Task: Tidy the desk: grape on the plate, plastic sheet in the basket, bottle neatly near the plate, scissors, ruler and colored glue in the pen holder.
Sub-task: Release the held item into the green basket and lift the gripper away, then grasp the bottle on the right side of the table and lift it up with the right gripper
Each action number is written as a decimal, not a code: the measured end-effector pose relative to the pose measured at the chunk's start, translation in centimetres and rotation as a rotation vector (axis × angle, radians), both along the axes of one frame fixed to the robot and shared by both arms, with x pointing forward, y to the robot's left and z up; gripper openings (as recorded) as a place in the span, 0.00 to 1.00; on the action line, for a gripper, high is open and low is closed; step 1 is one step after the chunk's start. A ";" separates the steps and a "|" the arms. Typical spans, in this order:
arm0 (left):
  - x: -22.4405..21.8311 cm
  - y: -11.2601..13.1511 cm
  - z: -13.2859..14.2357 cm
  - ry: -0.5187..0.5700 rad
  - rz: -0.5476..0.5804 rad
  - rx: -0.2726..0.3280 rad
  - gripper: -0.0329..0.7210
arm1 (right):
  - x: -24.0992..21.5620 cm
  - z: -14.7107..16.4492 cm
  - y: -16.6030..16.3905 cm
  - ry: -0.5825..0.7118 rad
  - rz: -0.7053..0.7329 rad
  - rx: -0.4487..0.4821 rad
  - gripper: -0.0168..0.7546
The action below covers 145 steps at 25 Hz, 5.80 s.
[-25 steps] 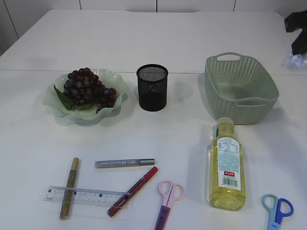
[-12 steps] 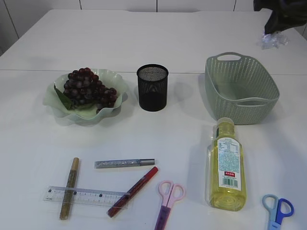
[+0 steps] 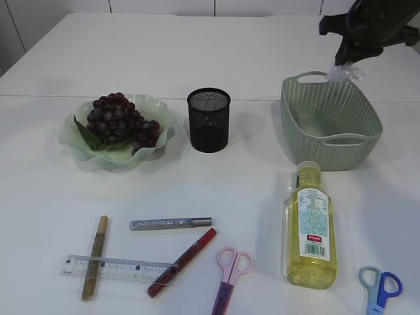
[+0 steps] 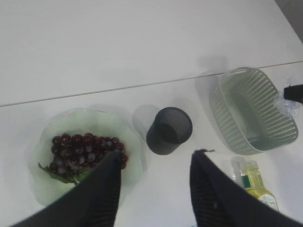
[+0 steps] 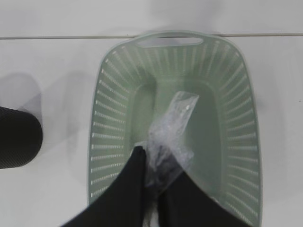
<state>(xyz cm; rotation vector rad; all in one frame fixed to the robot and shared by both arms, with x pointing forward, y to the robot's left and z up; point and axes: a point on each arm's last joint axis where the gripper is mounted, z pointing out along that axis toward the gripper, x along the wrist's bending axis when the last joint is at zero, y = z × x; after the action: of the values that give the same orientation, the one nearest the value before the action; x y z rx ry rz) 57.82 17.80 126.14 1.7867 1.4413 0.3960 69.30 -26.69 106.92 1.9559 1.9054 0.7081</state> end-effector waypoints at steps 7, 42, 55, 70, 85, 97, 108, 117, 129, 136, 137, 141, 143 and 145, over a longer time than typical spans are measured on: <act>0.0 0.0 0.0 0.000 -0.001 -0.001 0.51 | 1.0 -2.2 0.1 0.045 -0.003 0.008 0.24; 0.0 0.0 0.0 0.001 -0.001 -0.002 0.50 | -0.5 0.5 0.8 0.231 0.027 0.075 0.78; 0.0 0.0 0.0 0.001 -0.003 -0.005 0.50 | -9.5 5.5 0.0 0.223 -0.058 0.080 0.78; -0.2 -0.4 0.1 0.012 -0.026 -0.039 0.50 | -22.3 4.5 2.9 0.324 -0.098 0.142 0.78; -0.2 -0.4 0.1 0.013 -0.027 -0.040 0.50 | -20.4 -0.5 8.4 0.473 -0.154 0.049 0.78; -0.1 -0.2 0.0 0.000 -0.027 -0.010 0.50 | -18.7 -3.4 9.7 0.549 -0.195 0.091 0.78; 0.1 0.2 0.0 -0.013 -0.004 0.030 0.50 | -17.4 -7.3 10.2 0.668 -0.200 0.009 0.80; 0.1 0.3 0.0 -0.016 0.002 0.040 0.50 | -16.6 -9.5 10.5 0.693 -0.120 -0.040 0.80; 0.1 0.3 0.0 -0.016 0.002 0.040 0.50 | -15.8 -11.5 11.0 0.705 -0.088 -0.033 0.80; 0.1 0.3 0.0 -0.016 0.002 0.040 0.50 | -15.7 -11.8 11.1 0.702 -0.085 -0.030 0.80; 0.1 0.3 0.0 -0.016 0.002 0.040 0.50 | -15.6 -11.8 11.1 0.700 -0.085 -0.029 0.80; 0.1 0.3 0.0 -0.016 0.002 0.040 0.50 | -15.6 -11.8 11.1 0.700 -0.084 -0.030 0.79; 0.1 0.3 0.0 -0.016 0.002 0.040 0.50 | -15.7 -11.8 11.1 0.705 -0.084 -0.032 0.79; 0.1 0.3 0.0 -0.016 0.002 0.040 0.50 | -15.8 -11.9 11.1 0.717 -0.085 -0.038 0.79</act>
<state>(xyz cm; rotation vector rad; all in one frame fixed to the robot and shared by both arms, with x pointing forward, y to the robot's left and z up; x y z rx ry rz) 57.92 18.06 126.11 1.8098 1.4337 0.4427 53.54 -15.63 95.04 2.4594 2.1456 -0.0888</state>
